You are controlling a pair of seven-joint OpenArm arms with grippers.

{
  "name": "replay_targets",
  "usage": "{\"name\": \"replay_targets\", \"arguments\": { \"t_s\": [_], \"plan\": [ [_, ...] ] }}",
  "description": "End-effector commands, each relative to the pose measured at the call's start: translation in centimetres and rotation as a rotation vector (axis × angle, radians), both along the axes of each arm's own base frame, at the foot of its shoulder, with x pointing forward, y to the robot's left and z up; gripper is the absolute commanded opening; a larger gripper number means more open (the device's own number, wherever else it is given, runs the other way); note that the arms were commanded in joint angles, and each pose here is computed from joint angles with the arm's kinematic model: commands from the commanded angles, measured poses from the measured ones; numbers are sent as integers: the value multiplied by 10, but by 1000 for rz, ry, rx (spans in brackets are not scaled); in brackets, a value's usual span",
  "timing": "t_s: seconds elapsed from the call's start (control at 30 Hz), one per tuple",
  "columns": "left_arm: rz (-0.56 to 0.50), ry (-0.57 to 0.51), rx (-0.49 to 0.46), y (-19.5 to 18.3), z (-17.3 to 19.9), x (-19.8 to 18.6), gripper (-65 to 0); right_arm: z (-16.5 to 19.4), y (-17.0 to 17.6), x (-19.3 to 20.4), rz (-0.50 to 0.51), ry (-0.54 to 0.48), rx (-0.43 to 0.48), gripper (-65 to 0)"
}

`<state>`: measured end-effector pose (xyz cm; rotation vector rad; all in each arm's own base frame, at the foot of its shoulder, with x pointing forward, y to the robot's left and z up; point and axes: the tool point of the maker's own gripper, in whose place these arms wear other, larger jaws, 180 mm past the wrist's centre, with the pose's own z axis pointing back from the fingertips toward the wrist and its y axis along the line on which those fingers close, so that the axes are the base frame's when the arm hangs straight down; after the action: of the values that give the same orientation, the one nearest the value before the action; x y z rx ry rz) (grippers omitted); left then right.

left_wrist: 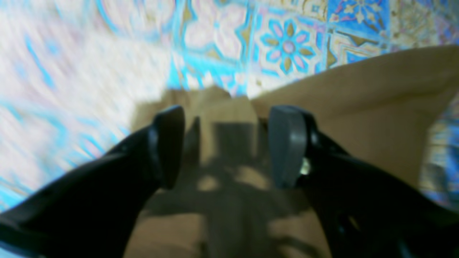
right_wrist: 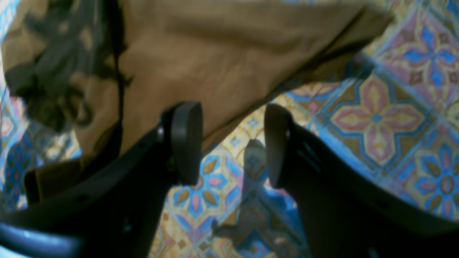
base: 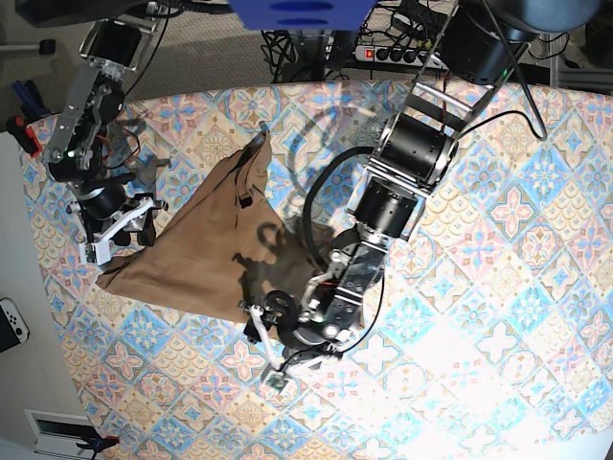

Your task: Layout the t-shirt on the table in an organized manner, then fold the t-shirt properly

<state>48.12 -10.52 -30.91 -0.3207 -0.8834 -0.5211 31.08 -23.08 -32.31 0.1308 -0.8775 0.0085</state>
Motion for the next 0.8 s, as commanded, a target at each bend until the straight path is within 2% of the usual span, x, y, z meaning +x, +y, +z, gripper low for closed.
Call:
{"name": "replay_targets", "arguments": {
  "t_s": [0.0,0.1,0.23,0.33,0.53,0.6,0.63,0.73,0.77],
  "plan": [
    [-16,-87,30,-3,21,13,-282,19,-2,8,9,-68,-13,-383],
    [-55,-130,152,-1,8,19,-296,12,-1,-1,12,-45,-17,-383],
    [-68,-71,275,23,-39,26,-295,-2,0,-16,13,0,-14,-383],
    [-55,-53,290,39,-60,26,-295,-1,0,-18,16,0,-18,-383],
    [-85,-46,305,38,-68,21,-306,0,4,-18,18,-7,-10,-383],
    [-133,-31,312,32,-76,12,-356,1,10,-18,18,-14,6,-383],
    [-150,-21,319,31,-82,6,-413,3,12,-18,19,-21,9,-383],
    [-159,-15,324,30,-86,2,-641,3,12,-18,19,-22,8,-383],
    [-158,-17,318,29,-85,3,-650,3,12,-18,19,-22,8,-383]
  ]
}}
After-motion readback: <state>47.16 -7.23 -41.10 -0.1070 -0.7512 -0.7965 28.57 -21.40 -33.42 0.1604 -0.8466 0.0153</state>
